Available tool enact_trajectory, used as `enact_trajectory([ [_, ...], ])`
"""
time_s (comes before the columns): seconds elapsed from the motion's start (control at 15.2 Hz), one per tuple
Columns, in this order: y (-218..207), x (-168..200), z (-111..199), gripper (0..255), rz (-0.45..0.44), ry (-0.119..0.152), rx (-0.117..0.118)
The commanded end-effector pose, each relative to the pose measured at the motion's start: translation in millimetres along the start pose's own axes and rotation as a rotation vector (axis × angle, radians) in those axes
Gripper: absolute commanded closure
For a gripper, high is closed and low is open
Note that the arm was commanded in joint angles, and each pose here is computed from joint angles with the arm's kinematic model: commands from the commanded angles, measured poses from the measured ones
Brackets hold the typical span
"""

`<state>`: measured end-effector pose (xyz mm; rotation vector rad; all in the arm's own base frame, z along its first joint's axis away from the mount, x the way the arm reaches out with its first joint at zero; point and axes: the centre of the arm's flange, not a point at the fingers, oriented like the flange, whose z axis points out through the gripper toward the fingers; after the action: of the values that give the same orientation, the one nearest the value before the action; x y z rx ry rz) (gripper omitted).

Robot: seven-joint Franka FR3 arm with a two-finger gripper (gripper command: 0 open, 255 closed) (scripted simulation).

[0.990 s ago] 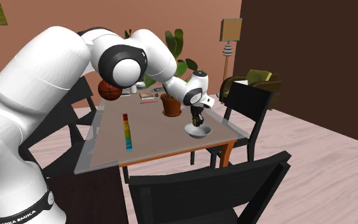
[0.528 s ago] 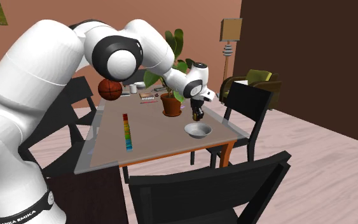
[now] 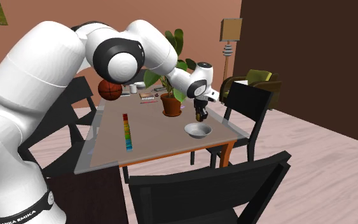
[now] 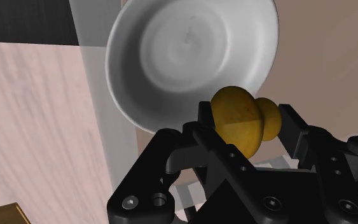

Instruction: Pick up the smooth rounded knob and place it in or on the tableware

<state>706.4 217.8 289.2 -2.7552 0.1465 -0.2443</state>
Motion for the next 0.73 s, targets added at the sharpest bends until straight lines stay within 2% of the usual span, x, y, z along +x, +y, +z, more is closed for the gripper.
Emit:
enact_trajectory([
  [0.0,4.4,-1.9,9.6,255,0.000,0.000,0.000],
  [0.53,20.0,-8.3,48.3,255,0.000,0.000,0.000],
  [0.66,20.5,-8.4,49.5,255,0.000,0.000,0.000],
])
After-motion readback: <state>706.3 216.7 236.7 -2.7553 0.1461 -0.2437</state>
